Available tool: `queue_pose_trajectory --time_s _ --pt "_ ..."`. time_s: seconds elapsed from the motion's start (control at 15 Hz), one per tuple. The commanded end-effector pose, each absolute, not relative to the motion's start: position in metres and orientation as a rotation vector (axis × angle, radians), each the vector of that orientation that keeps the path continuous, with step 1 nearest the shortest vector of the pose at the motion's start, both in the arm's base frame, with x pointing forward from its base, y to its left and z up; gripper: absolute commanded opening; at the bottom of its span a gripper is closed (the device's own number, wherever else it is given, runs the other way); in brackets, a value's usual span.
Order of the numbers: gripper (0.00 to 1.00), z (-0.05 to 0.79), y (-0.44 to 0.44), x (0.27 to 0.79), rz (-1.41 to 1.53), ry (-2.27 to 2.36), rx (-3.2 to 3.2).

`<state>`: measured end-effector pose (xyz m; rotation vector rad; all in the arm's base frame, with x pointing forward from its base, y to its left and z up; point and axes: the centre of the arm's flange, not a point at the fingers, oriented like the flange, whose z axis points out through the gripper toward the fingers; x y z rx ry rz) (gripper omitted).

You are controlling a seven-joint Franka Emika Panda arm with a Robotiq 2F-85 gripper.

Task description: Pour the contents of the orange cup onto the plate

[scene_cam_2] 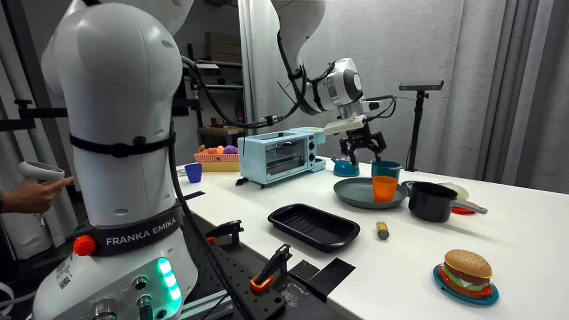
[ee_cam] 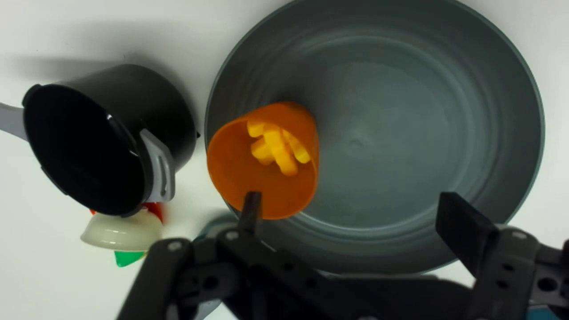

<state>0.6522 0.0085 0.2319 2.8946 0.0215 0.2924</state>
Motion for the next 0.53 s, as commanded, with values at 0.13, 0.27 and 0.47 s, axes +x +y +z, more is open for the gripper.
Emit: queue_pose_trajectory --time_s 0.13,0.27,0.47 --pt "1.00 0.211 0.007 0.663 0.282 -0.014 2.927" --pt "1.00 0.203 0.001 0.659 0.258 -0.039 2.926" --pt "1.00 0.192 -0.003 0.654 0.230 -0.045 2.929"
